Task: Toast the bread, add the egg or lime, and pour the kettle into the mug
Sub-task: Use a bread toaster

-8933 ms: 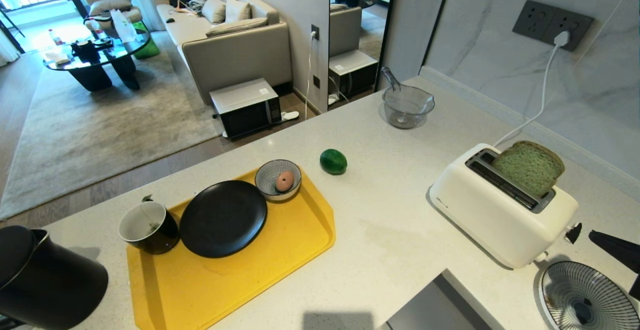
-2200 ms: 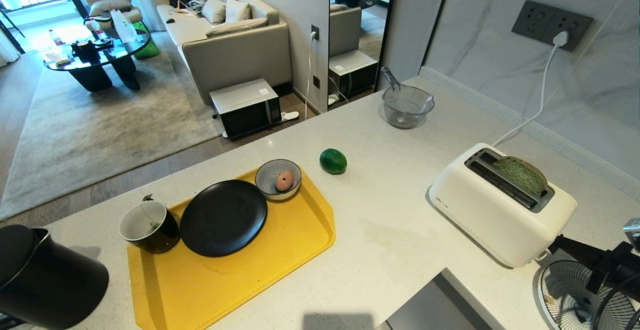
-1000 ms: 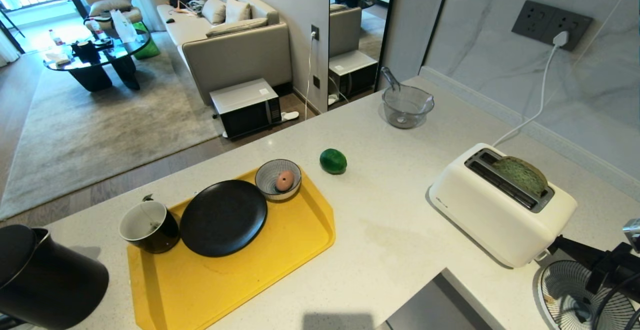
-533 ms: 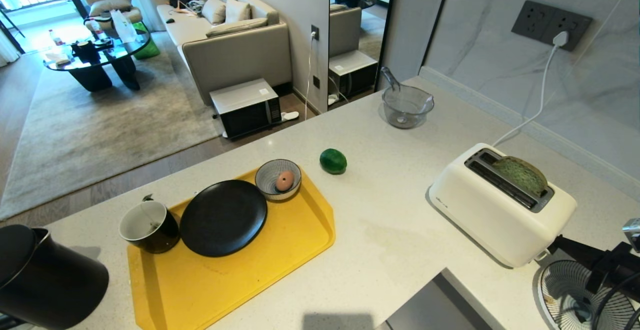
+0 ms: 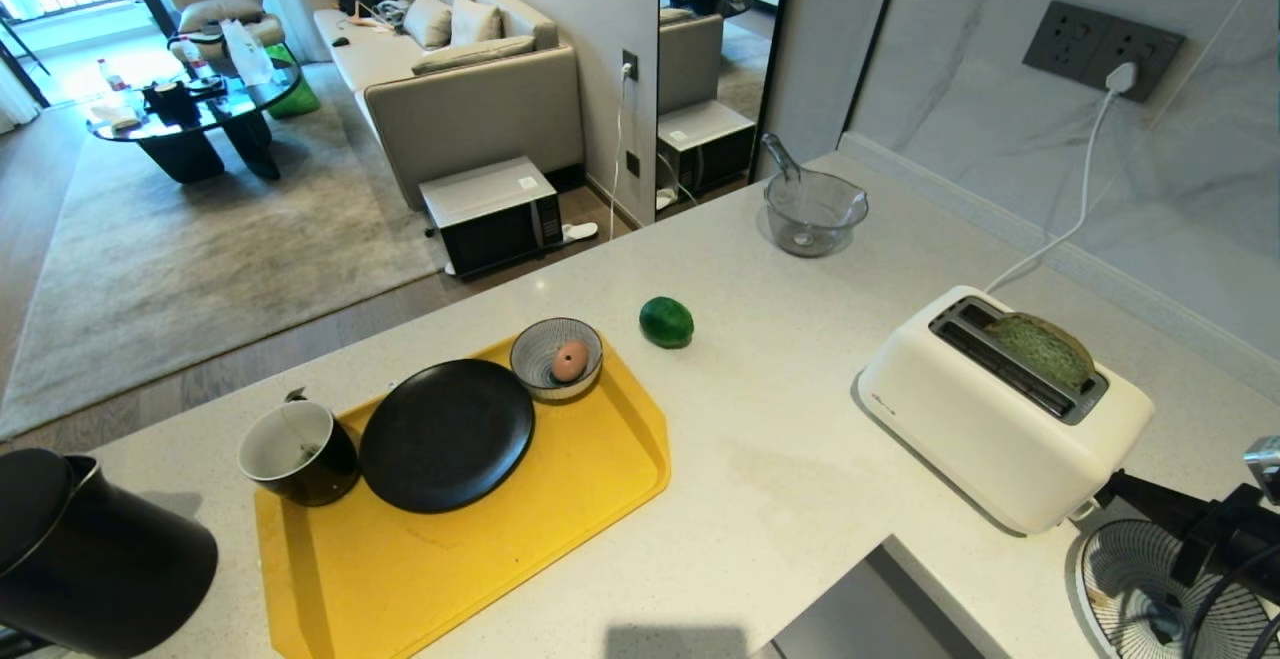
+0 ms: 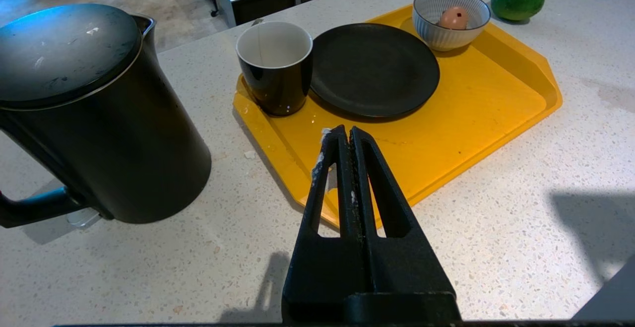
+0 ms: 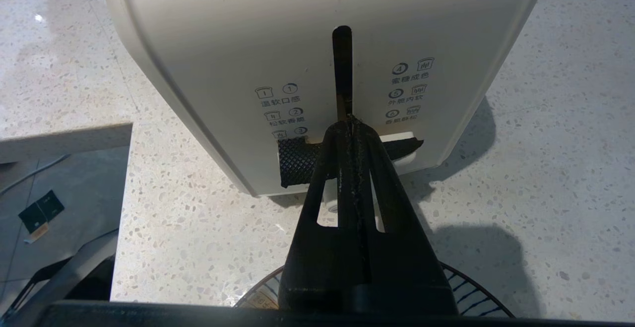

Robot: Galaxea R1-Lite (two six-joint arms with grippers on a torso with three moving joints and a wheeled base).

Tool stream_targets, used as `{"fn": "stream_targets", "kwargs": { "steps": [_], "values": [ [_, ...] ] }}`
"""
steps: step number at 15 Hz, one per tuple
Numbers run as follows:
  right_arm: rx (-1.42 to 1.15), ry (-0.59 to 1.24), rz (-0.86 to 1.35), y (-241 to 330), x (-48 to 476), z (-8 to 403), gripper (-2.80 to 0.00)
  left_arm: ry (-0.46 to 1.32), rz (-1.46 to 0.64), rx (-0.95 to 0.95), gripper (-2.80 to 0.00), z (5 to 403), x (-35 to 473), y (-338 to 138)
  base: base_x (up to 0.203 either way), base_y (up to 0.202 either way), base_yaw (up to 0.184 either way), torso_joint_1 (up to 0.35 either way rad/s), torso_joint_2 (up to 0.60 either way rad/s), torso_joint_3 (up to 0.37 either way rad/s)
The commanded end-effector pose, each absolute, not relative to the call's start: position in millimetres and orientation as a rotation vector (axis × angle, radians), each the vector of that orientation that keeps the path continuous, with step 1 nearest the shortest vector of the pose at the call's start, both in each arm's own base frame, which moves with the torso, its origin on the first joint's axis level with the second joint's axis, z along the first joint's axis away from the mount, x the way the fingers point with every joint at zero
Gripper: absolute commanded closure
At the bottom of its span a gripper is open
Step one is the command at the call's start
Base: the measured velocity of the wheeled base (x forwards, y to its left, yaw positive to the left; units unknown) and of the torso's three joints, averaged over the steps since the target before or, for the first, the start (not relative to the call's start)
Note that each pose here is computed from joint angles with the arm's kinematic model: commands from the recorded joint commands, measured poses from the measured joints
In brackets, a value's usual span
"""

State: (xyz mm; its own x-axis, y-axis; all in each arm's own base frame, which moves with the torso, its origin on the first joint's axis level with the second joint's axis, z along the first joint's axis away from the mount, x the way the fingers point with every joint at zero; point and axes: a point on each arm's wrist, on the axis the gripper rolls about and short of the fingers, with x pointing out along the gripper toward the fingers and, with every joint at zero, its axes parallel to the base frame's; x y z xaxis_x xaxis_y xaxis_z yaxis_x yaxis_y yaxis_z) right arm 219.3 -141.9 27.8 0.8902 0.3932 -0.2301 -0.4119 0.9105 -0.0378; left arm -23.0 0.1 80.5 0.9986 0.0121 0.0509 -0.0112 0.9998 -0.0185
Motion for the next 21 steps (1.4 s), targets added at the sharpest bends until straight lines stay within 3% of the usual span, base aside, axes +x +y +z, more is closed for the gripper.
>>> {"fn": "stream_targets", "kwargs": {
  "steps": [1,21],
  "values": [
    [-0.093,0.214,0.424,-141.7,219.3,28.3,0.00,-0.038,0.013,-0.018,0.00,76.3,-22.0,0.1,0.000,0.000,0.000,0.000,0.00,0.000],
    [-0.095,0.213,0.424,-141.3,218.8,28.5,0.00,-0.038,0.013,-0.019,0.00,76.3,-22.0,0.1,0.000,0.000,0.000,0.000,0.00,0.000]
  ]
}}
